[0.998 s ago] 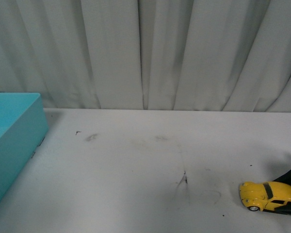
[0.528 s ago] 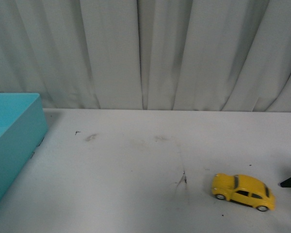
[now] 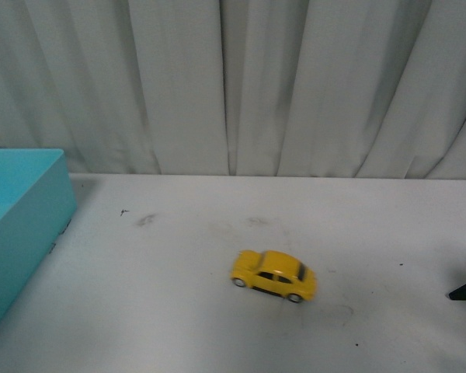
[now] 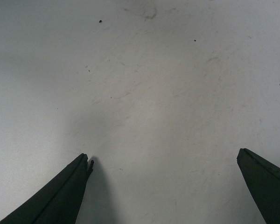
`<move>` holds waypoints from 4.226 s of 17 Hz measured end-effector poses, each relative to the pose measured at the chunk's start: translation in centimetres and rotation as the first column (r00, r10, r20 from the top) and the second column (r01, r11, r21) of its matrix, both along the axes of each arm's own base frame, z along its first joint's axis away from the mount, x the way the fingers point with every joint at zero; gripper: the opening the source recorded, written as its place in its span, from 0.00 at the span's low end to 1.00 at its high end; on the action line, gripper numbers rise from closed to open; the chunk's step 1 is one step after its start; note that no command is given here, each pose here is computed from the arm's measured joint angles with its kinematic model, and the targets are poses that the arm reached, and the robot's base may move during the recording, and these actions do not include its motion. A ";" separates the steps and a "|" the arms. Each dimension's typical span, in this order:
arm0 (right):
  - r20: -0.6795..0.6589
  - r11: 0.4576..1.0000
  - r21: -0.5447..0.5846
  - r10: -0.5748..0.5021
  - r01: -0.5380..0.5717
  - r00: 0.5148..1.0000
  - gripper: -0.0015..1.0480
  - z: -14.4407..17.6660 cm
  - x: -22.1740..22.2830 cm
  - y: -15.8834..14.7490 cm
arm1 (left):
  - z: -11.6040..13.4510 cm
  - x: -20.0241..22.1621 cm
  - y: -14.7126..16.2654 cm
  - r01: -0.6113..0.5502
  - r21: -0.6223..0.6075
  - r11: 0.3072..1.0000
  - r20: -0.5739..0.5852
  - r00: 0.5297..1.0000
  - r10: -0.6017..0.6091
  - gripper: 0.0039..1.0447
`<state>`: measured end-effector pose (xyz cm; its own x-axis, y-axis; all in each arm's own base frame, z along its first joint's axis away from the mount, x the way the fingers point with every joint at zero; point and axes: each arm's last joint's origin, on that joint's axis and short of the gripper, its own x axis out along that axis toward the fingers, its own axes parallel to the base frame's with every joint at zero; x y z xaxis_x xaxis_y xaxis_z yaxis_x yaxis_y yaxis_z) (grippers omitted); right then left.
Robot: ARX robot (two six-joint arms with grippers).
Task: Wind up and store yellow beetle toy
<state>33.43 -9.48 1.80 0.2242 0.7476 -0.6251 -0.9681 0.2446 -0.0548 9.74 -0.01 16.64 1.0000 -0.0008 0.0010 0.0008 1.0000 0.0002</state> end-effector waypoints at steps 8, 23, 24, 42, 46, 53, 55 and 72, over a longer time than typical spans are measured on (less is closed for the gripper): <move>0.090 0.995 0.104 -0.004 -0.005 0.996 0.94 0.5 0.6 0.9 | 0.0 0.0 0.0 0.000 0.000 1.000 0.000 1.000 0.000 0.94; 0.026 0.346 0.630 -0.904 0.696 0.426 0.55 11.5 -2.0 5.7 | 0.0 0.0 0.0 0.000 0.000 1.000 0.000 1.000 0.000 0.94; 0.063 0.265 0.622 -0.955 0.737 0.290 0.43 12.1 -3.8 5.7 | 0.0 0.0 0.0 0.000 0.000 1.000 0.000 1.000 0.000 0.94; 0.107 0.248 0.609 -0.967 0.754 0.231 0.02 14.5 -18.8 9.6 | 0.0 0.0 0.0 0.000 0.000 1.000 0.000 1.000 0.000 0.94; 0.108 0.248 0.612 -0.967 0.751 0.231 0.02 14.6 -19.5 9.5 | 0.0 0.0 0.0 0.000 0.000 1.000 0.000 1.000 0.000 0.94; 0.112 0.248 0.625 -0.967 0.740 0.229 0.02 15.2 -21.3 9.5 | 0.0 0.0 0.0 0.000 0.000 1.000 0.000 1.000 0.000 0.94; 0.112 0.248 0.626 -0.967 0.740 0.229 0.02 15.2 -21.6 9.5 | 0.0 0.0 0.0 0.000 0.000 1.000 0.000 1.000 0.000 0.94; 0.113 0.248 0.620 -0.967 0.744 0.228 0.16 14.9 -23.7 9.5 | 0.0 0.0 0.0 0.000 0.000 1.000 0.000 1.000 0.000 0.94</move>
